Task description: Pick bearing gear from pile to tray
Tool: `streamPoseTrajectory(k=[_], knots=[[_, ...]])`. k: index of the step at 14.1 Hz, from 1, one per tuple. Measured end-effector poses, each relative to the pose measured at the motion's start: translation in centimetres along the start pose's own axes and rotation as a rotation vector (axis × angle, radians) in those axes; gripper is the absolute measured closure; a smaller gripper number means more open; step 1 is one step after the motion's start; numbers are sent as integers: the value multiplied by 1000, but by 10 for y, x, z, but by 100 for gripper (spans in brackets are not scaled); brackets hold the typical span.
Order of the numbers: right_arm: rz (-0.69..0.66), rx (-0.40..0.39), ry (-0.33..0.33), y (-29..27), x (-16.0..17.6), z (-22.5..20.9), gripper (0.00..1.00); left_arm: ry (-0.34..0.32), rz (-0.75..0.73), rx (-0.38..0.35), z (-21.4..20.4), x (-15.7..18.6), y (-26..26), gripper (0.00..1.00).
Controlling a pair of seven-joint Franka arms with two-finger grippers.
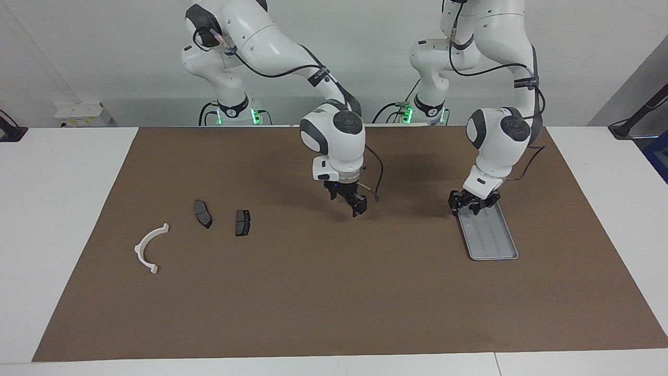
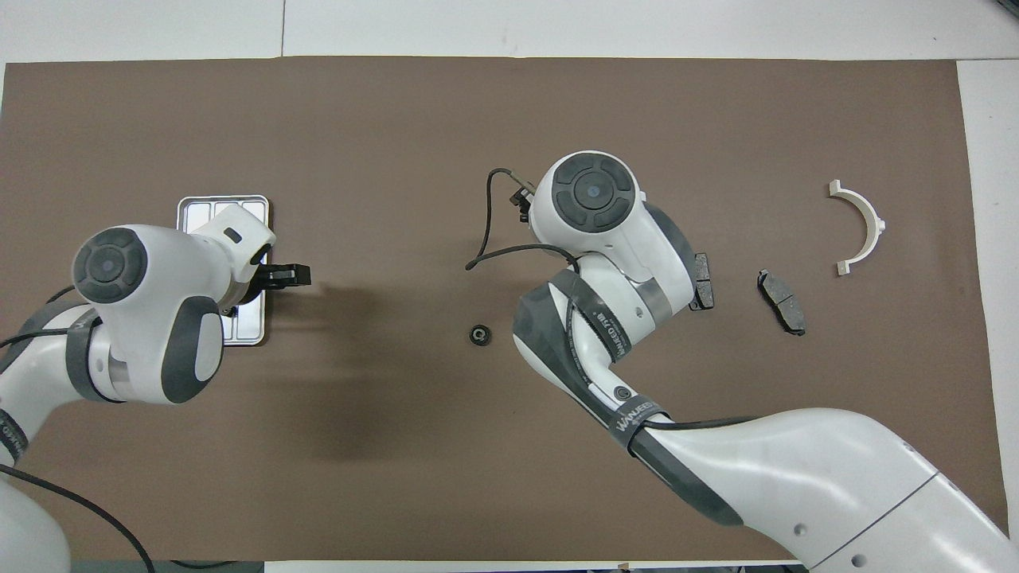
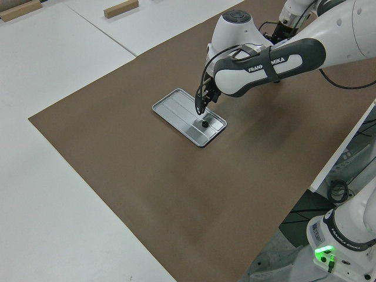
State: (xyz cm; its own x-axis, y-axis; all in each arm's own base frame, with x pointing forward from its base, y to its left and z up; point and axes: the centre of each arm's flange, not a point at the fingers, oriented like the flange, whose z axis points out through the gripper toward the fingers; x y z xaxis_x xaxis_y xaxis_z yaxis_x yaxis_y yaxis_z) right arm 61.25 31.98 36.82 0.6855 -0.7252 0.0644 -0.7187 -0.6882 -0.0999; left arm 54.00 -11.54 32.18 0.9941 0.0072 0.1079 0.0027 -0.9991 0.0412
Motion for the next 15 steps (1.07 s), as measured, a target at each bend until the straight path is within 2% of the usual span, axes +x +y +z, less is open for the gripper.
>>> streamPoseTrajectory(k=[3, 4, 7, 9, 10, 12, 15], knots=[[-135, -25, -1, 19, 43, -22, 0, 1, -15, -20, -6, -16, 85, 20], [-197, -36, -4, 28, 60, -32, 0, -11, -19, -23, -7, -22, 115, 22], [-375, -63, -17, 58, 111, -55, 0, -37, -44, -25, -8, -35, 197, 20], [-477, -74, -22, 76, 137, -62, 0, -64, -33, -2, -7, -43, 238, 22], [-522, -75, -24, 82, 149, -63, 0, -66, -33, 14, -8, -45, 254, 24], [-599, -80, -30, 95, 167, -61, 0, -61, -44, 35, -9, -47, 272, 19], [-688, -82, -35, 110, 190, -60, 0, -84, -41, 57, 1, -56, 276, 21]])
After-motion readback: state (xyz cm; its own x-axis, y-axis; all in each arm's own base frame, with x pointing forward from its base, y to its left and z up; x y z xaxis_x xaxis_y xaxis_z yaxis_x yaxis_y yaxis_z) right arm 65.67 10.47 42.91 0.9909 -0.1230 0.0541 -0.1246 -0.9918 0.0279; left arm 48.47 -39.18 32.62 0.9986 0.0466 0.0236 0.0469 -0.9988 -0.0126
